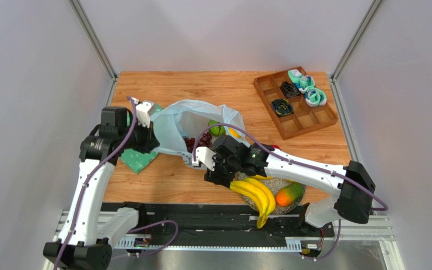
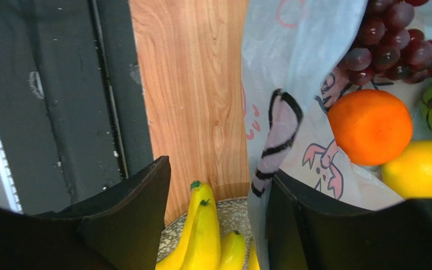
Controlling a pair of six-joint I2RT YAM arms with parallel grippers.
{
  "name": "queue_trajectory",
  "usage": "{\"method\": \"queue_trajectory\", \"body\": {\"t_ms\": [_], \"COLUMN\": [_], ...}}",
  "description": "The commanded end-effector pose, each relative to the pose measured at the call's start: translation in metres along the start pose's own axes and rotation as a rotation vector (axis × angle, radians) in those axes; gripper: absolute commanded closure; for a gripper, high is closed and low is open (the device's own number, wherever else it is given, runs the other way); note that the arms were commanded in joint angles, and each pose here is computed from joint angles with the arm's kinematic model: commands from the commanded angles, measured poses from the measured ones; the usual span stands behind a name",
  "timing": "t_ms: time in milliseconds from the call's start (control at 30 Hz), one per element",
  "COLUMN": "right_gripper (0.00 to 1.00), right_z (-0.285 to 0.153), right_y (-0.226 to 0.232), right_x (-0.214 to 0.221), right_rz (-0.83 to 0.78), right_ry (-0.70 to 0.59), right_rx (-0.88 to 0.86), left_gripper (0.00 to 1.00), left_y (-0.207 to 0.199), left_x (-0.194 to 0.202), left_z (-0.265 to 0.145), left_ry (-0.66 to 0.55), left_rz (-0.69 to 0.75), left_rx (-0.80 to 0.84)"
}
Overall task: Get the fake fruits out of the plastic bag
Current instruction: Adjust the plastic bag at the center of the board.
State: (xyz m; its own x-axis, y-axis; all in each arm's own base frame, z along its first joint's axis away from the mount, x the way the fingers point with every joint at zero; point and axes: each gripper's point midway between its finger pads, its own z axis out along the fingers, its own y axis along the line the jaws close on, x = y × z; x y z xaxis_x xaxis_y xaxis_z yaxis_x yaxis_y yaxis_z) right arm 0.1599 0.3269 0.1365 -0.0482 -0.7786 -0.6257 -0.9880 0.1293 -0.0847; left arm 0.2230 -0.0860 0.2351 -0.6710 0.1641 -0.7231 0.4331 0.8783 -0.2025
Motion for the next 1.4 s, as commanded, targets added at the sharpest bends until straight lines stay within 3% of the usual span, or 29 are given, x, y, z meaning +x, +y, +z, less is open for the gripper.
{"method": "queue_trajectory", "body": {"t_ms": [0, 167, 233, 367, 500, 567, 700, 733, 767, 800, 867, 967, 1033, 1067, 1133, 1167, 1233, 1367], "right_gripper": [0.37, 0.19, 0.18, 0.24, 0.34, 0.44, 0.53, 0.55, 0.57, 0.57, 0.57, 0.57, 0.57, 0.56, 0.56, 0.56, 0.56, 0.56], "right_z": [-0.023, -0.056, -0.065, -0.100, -0.077, -0.063, -0.026, -0.021, -0.018, -0.020, -0.013, -0.004, -0.011, 0.001, -0.004, -0.007, -0.006, -0.008], "right_y": [0.006, -0.025, -0.030, -0.079, -0.097, -0.106, -0.130, -0.135, -0.133, -0.130, -0.118, -0.083, -0.063, -0.030, -0.016, -0.019, -0.031, -0.053], "right_x": [-0.029, -0.046, -0.055, -0.093, -0.100, -0.098, -0.073, -0.062, -0.058, -0.055, -0.038, -0.014, -0.011, 0.006, 0.009, 0.011, 0.012, -0.001], "right_rz": [-0.003, 0.007, 0.007, 0.104, 0.093, 0.049, 0.095, 0.099, 0.101, 0.104, 0.127, 0.091, -0.011, -0.110, -0.156, -0.136, -0.137, -0.136], "right_ry": [-0.110, -0.093, -0.104, -0.223, -0.210, -0.207, -0.110, -0.065, -0.039, -0.026, 0.026, 0.111, 0.130, 0.172, 0.168, 0.176, 0.208, 0.206], "right_rx": [-0.027, -0.019, -0.103, -0.146, -0.205, -0.188, -0.054, -0.017, -0.003, 0.008, 0.008, 0.006, 0.042, 0.007, 0.008, 0.010, 0.034, 0.052], "left_gripper": [1.00, 1.00, 1.00, 1.00, 1.00, 1.00, 1.00, 0.90, 0.61, 0.51, 0.20, 0.14, 0.10, 0.10, 0.09, 0.01, 0.01, 0.01], "left_y": [-0.053, -0.088, -0.096, -0.105, -0.096, -0.083, -0.070, -0.065, -0.057, -0.058, -0.047, -0.015, -0.004, 0.003, 0.008, 0.012, 0.012, -0.018], "left_x": [-0.001, 0.012, 0.021, 0.027, 0.034, 0.028, 0.000, -0.010, -0.020, -0.041, -0.058, -0.078, -0.080, -0.076, -0.067, -0.056, -0.050, -0.049], "left_z": [-0.037, -0.052, -0.053, -0.050, -0.041, -0.038, -0.045, -0.049, -0.054, -0.071, -0.081, -0.099, -0.104, -0.100, -0.089, -0.078, -0.065, -0.042], "left_ry": [-0.087, -0.042, -0.016, 0.009, 0.043, 0.004, -0.096, -0.121, -0.151, -0.212, -0.258, -0.309, -0.307, -0.287, -0.243, -0.203, -0.171, -0.172], "left_rz": [-0.056, -0.152, -0.141, -0.168, -0.218, -0.254, -0.293, -0.290, -0.275, -0.203, -0.143, -0.113, -0.108, -0.105, -0.135, -0.151, -0.177, -0.222], "left_rx": [0.192, 0.378, 0.440, 0.546, 0.533, 0.499, 0.459, 0.430, 0.378, 0.345, 0.240, 0.001, -0.069, -0.094, -0.087, -0.077, -0.036, 0.210]}}
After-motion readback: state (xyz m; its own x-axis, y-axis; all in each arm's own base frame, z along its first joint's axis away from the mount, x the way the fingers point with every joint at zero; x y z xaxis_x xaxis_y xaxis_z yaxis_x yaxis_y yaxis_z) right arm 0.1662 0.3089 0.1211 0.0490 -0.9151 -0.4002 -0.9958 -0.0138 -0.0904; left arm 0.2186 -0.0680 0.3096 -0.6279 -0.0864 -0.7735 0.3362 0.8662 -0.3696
